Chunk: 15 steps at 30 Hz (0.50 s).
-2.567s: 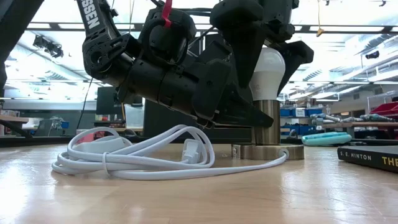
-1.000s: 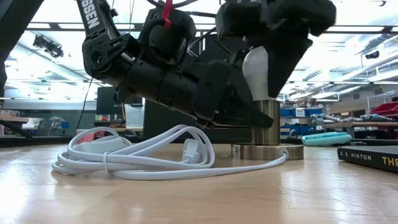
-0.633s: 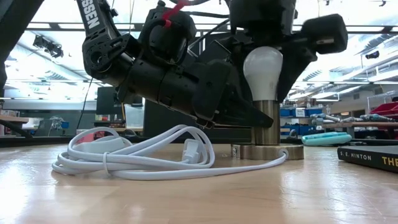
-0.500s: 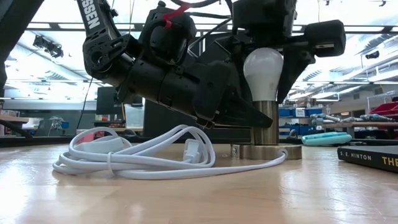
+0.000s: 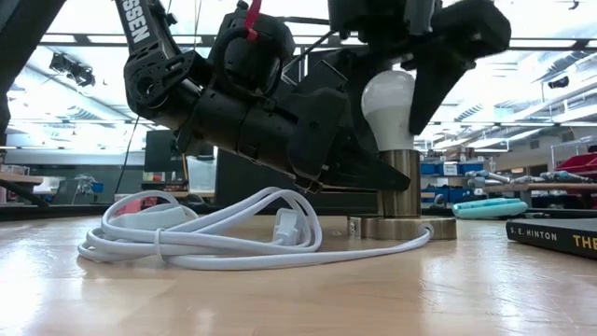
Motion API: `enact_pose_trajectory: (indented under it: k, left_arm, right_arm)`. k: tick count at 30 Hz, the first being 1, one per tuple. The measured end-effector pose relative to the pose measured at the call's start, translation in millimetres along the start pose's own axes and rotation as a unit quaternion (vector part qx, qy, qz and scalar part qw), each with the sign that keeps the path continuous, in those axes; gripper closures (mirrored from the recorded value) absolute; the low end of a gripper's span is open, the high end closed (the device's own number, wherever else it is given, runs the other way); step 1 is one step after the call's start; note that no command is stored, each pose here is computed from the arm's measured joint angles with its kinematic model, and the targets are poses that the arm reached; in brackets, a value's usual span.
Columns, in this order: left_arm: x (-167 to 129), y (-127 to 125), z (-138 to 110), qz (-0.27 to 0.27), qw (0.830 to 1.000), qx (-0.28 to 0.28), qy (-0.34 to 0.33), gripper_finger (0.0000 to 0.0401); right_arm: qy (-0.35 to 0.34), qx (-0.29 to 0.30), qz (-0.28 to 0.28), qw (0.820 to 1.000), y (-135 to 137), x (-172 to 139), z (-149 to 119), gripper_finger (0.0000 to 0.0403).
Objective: Screw lightbulb
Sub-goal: Remove the white lightbulb into the silver lamp
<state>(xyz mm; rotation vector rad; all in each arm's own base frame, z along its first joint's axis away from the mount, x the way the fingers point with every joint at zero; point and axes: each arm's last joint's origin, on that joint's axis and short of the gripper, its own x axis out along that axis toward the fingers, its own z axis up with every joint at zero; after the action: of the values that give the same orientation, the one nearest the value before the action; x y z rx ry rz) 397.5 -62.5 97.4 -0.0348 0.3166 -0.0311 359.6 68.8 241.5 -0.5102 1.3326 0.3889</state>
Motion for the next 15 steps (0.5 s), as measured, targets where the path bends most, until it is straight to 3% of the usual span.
enact_pose_trajectory:
  k: [7,15]
  left_arm:
    - [0,0,0,0.001,1.0,0.001,0.001,0.0223]
    - [0,0,0,0.003,1.0,0.0,0.001,0.0223]
  right_arm:
    - [0.005,0.02,-0.001,1.0,4,-22,5,0.0006]
    - [0.081,0.098,0.002,0.992,20,-47,-2,0.0012]
